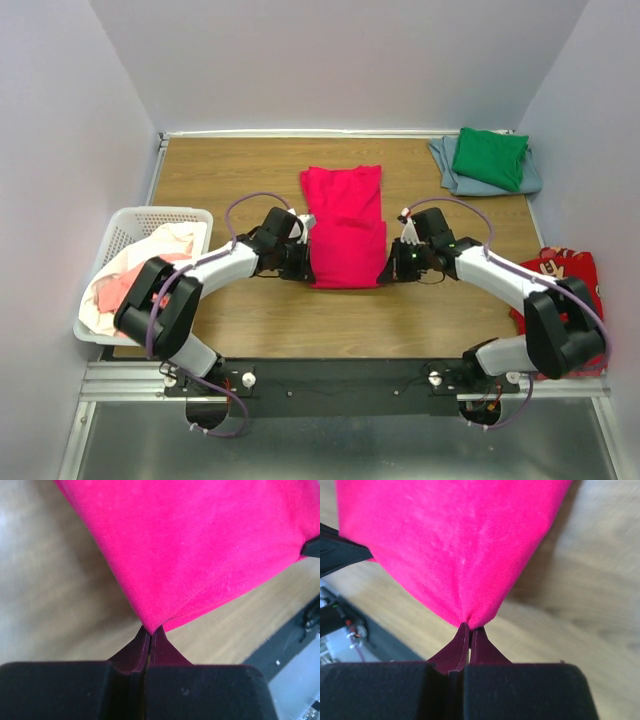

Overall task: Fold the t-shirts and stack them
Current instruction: Fold the tshirt

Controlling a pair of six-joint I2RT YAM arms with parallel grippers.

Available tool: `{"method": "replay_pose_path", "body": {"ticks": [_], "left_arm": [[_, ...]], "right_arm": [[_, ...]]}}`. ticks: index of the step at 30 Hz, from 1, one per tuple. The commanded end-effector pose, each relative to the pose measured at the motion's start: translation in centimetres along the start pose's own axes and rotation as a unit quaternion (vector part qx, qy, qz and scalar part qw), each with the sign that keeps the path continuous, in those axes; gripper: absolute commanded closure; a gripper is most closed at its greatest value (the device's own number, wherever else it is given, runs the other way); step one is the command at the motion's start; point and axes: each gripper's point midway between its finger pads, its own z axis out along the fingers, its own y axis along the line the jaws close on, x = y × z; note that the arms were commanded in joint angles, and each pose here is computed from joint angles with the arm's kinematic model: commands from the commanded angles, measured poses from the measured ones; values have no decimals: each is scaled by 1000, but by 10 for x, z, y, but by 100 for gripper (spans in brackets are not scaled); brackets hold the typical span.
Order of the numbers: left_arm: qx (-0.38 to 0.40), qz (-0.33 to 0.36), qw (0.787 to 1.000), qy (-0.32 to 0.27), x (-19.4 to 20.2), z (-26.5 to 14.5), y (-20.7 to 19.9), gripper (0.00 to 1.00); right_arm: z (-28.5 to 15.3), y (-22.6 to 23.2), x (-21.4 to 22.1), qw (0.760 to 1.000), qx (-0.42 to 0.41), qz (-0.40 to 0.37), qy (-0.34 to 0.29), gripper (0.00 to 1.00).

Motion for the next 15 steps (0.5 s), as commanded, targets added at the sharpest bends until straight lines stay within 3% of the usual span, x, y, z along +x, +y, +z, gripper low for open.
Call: {"method": "replay_pose_path", "body": {"ticks": [1, 9, 15], "left_arm": [[-50, -7, 999, -18, 3, -41, -9, 100], [-44, -6, 996, -75, -22, -97, -50, 100], [-54, -3, 994, -93, -34, -110, -56, 100]], "right_arm": [[-26, 18, 11, 1000, -8, 25, 1, 99], [-69, 54, -9, 999, -29, 3, -29, 99], [-91, 70, -44, 997, -16, -24, -70, 99]]}}
